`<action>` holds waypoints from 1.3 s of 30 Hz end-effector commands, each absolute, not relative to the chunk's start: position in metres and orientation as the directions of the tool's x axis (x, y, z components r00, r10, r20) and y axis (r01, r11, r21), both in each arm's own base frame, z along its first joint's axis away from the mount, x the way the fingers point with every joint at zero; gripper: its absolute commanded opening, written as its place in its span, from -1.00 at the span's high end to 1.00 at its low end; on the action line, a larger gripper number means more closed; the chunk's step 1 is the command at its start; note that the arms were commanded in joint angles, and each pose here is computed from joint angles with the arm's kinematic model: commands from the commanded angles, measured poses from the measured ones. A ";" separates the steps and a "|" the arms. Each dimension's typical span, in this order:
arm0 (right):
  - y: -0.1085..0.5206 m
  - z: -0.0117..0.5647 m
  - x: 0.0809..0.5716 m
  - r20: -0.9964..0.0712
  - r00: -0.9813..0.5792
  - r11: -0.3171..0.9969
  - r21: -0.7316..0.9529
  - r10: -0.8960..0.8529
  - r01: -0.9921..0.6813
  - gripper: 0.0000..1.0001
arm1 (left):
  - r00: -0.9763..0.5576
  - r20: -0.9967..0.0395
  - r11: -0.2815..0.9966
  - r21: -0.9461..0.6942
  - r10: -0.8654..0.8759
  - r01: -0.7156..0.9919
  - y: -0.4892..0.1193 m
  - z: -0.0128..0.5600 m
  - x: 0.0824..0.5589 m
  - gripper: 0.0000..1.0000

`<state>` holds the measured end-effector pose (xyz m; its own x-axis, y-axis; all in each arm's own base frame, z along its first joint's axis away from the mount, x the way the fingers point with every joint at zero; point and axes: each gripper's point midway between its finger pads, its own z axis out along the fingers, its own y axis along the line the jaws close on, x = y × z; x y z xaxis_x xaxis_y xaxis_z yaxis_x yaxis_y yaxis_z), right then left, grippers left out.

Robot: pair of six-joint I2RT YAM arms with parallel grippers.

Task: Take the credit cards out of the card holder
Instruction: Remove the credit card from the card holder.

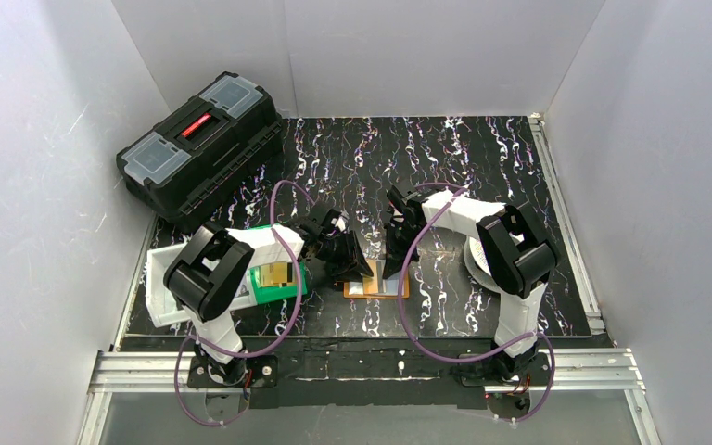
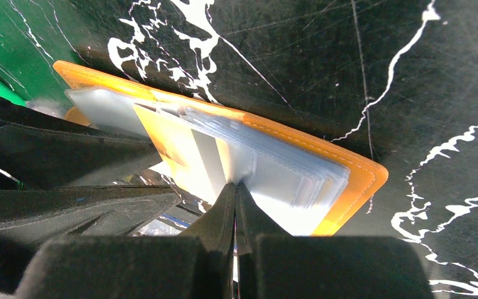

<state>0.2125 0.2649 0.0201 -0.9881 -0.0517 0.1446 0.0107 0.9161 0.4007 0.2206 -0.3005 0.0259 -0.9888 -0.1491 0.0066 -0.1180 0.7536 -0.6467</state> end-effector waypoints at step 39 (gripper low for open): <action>0.206 -0.048 0.197 0.127 -0.990 0.989 0.144 -0.054 -0.036 0.97 | -0.954 -0.001 0.700 -0.680 -0.300 -0.220 -0.287 0.053 0.217 1.00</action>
<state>0.2122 0.2658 0.0214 -0.9913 -0.0671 0.1130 -0.0116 0.9013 0.4331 0.2179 -0.2947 0.0334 -0.9465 -0.3181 0.0547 -0.2632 0.6623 -0.7015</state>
